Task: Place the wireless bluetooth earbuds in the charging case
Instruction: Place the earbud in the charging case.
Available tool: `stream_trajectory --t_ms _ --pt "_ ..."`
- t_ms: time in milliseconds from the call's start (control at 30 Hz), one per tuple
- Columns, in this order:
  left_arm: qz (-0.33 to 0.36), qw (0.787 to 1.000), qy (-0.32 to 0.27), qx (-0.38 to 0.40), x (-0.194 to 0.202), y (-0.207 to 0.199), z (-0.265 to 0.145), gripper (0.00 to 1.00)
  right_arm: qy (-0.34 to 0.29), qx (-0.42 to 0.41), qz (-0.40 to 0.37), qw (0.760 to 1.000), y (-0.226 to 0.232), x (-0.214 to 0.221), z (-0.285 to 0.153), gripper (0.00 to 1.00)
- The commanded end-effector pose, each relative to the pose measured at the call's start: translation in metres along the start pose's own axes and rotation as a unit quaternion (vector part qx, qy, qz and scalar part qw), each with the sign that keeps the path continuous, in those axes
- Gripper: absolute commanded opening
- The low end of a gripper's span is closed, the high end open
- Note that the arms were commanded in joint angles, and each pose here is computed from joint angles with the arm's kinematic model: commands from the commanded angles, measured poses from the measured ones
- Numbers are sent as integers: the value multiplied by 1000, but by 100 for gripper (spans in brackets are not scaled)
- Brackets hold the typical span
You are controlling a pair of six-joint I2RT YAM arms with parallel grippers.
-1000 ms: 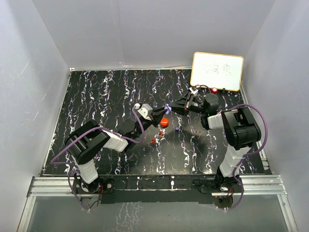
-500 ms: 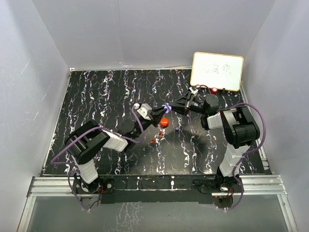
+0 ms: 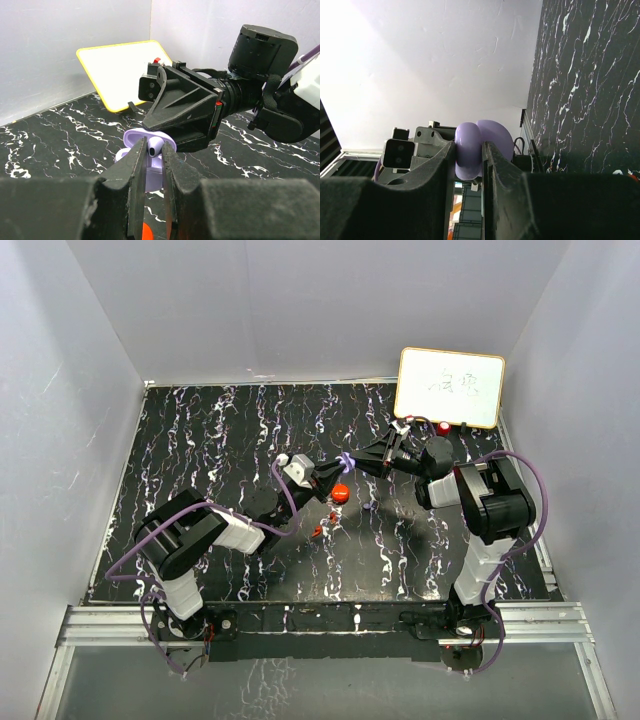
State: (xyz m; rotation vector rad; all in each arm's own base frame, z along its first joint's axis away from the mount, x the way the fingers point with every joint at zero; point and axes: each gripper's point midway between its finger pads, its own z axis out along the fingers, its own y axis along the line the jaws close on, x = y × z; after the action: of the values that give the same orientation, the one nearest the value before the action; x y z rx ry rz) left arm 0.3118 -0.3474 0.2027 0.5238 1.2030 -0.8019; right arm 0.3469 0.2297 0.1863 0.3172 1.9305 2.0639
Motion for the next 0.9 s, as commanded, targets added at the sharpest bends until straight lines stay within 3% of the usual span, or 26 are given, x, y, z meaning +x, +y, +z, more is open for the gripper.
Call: stream_trajectory --t_ms 0,367,867 --pt "16 994 -105 6 -61 -2 1 0 1 -27 -34 999 16 0 2 0" --pt "18 994 -103 8 -60 -3 0 14 -1 -28 -33 999 15 -2 3 0" --pt "11 995 -101 14 -58 -5 1 25 -2 -30 -31 999 15 -3 4 0"
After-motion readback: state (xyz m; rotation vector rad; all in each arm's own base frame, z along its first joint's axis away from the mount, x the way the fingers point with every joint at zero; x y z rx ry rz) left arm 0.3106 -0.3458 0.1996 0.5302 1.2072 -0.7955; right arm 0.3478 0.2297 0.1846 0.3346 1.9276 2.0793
